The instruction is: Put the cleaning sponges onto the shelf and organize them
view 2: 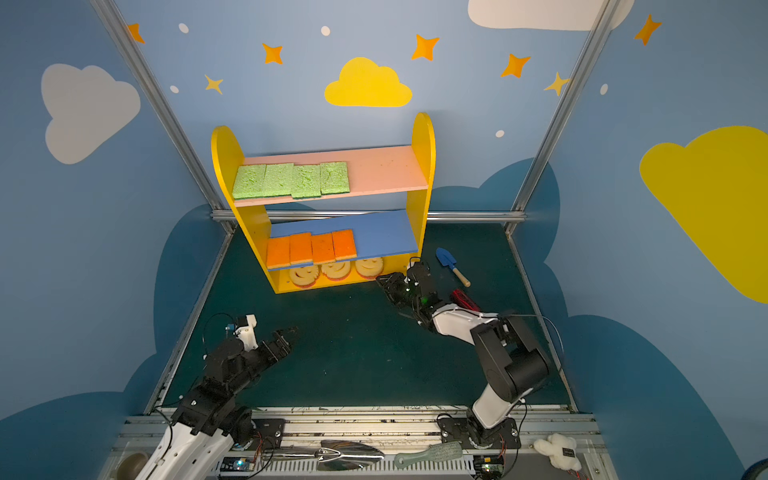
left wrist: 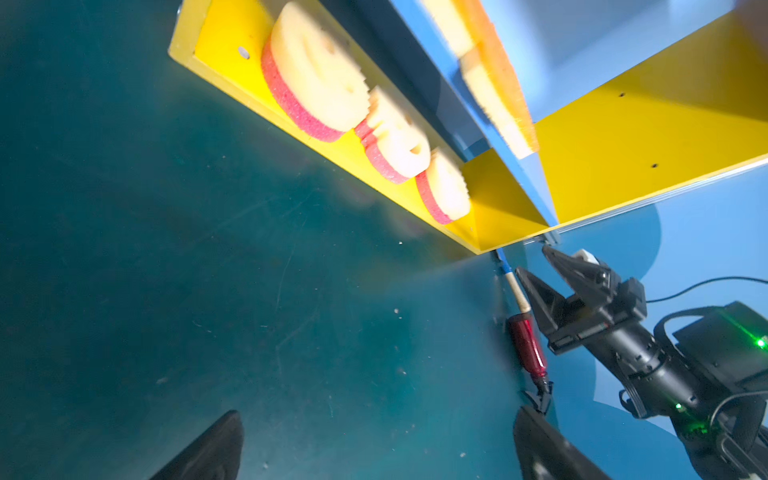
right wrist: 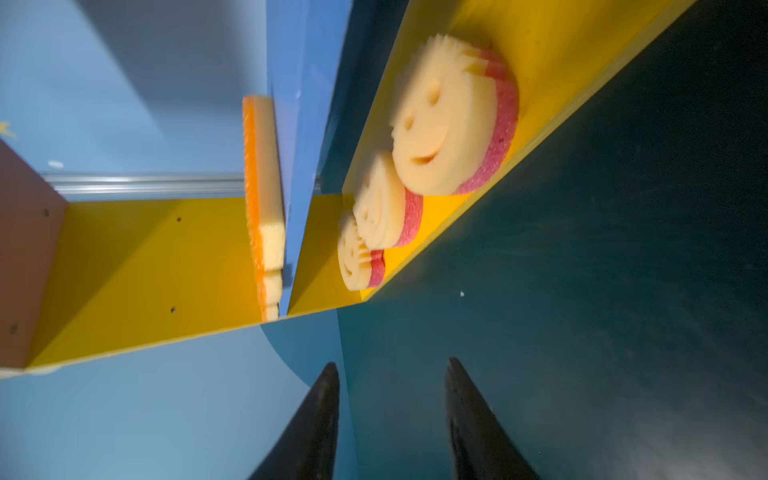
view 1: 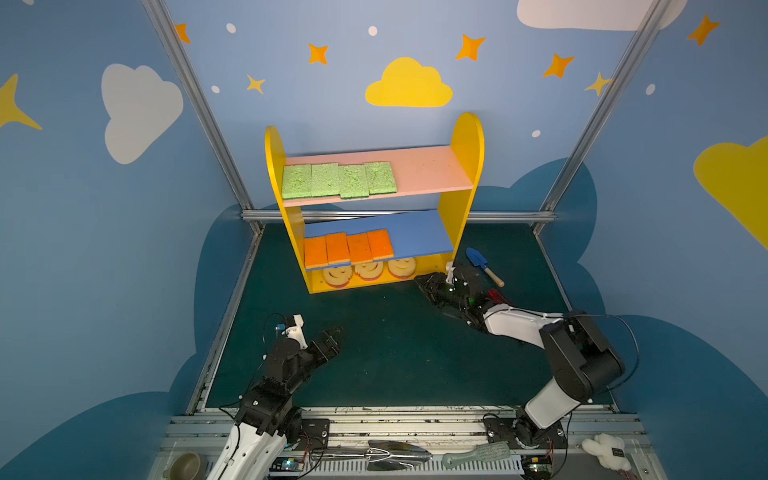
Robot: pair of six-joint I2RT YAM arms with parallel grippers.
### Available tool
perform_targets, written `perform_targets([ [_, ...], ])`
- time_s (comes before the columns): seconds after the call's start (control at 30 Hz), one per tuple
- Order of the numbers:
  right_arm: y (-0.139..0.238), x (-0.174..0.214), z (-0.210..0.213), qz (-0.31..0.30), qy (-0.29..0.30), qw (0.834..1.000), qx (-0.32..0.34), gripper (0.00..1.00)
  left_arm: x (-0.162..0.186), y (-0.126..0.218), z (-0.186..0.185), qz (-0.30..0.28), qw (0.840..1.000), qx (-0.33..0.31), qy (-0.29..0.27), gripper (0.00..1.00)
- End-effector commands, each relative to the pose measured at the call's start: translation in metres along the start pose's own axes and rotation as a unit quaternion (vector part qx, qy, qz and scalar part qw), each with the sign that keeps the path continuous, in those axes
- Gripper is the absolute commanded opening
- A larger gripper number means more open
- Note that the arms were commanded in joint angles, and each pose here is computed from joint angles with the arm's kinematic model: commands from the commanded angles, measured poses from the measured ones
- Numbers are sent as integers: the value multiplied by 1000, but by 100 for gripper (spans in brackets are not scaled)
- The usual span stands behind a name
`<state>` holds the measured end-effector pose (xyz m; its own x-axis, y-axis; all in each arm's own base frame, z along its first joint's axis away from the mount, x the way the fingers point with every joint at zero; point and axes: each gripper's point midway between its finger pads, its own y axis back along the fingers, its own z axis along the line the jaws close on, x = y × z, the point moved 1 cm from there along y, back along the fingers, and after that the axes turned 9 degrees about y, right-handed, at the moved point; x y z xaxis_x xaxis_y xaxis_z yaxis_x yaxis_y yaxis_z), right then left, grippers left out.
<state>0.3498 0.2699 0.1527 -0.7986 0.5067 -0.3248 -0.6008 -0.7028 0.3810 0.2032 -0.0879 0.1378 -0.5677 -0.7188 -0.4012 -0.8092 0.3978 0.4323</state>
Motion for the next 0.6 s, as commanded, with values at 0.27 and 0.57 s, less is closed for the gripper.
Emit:
perform_targets([
  [0.27,127,3,-16,-29,195,976,97,49,0,2,8,32,997,-73,-15,100],
  [0.57,226,-33,-52,-224,334,883,241,86,-54,16,-10,-96,987,-91,-92,100],
])
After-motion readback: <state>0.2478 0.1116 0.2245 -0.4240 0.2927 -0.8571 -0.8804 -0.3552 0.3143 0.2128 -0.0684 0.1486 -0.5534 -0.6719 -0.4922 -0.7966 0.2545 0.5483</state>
